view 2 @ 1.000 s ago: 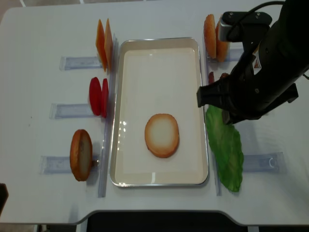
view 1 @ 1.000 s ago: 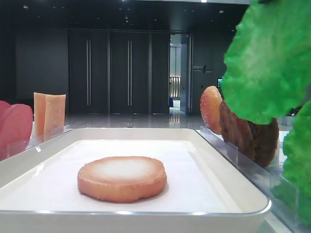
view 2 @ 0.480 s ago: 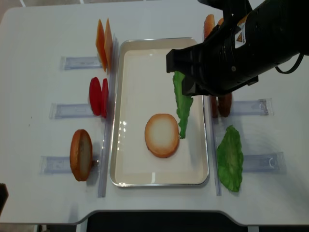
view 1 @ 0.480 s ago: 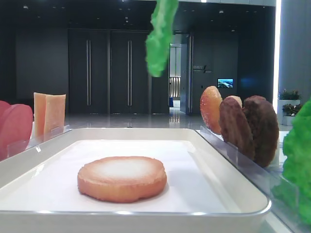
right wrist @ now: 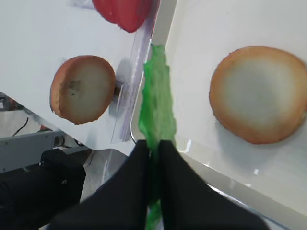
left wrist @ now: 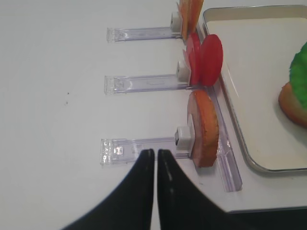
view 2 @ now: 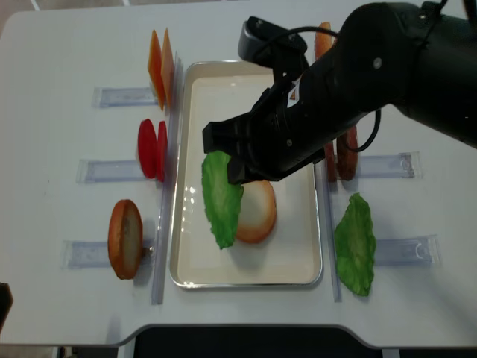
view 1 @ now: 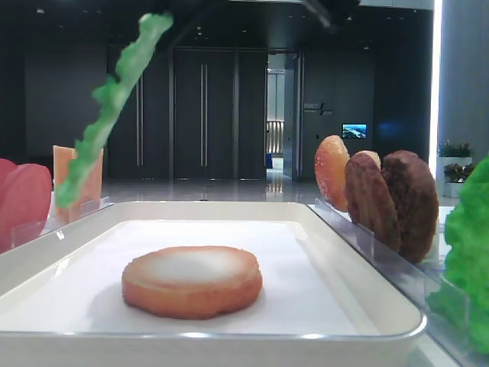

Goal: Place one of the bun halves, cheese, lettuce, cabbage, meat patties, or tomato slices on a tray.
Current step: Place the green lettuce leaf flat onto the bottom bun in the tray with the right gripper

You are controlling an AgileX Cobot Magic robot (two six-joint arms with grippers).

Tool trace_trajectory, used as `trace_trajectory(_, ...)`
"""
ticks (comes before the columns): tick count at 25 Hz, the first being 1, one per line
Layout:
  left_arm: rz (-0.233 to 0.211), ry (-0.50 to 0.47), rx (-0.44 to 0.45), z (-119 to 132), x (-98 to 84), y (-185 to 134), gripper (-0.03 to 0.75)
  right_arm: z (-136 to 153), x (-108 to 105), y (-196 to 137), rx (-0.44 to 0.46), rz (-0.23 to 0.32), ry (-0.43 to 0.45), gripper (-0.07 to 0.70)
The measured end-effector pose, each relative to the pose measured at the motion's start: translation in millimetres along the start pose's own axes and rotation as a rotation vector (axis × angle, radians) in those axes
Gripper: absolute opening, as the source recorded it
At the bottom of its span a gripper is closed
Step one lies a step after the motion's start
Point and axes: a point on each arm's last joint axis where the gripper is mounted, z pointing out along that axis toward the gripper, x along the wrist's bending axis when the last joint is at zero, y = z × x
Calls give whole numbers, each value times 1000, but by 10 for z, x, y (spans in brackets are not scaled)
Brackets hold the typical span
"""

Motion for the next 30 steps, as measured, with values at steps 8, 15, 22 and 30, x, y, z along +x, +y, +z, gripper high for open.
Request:
trace_trajectory(8,0,0,0,0,0,0,14,377,-56,62,38,10,74,25)
trace_trajectory(15,0,0,0,0,0,0,14,460,-131,113,20,10,55,25)
trace_trajectory(22,0,0,0,0,0,0,14,474,-203,145,12,-14,18,25)
trace_trajectory(30,0,0,0,0,0,0,14,547,-279,144,26,-40,-33,25)
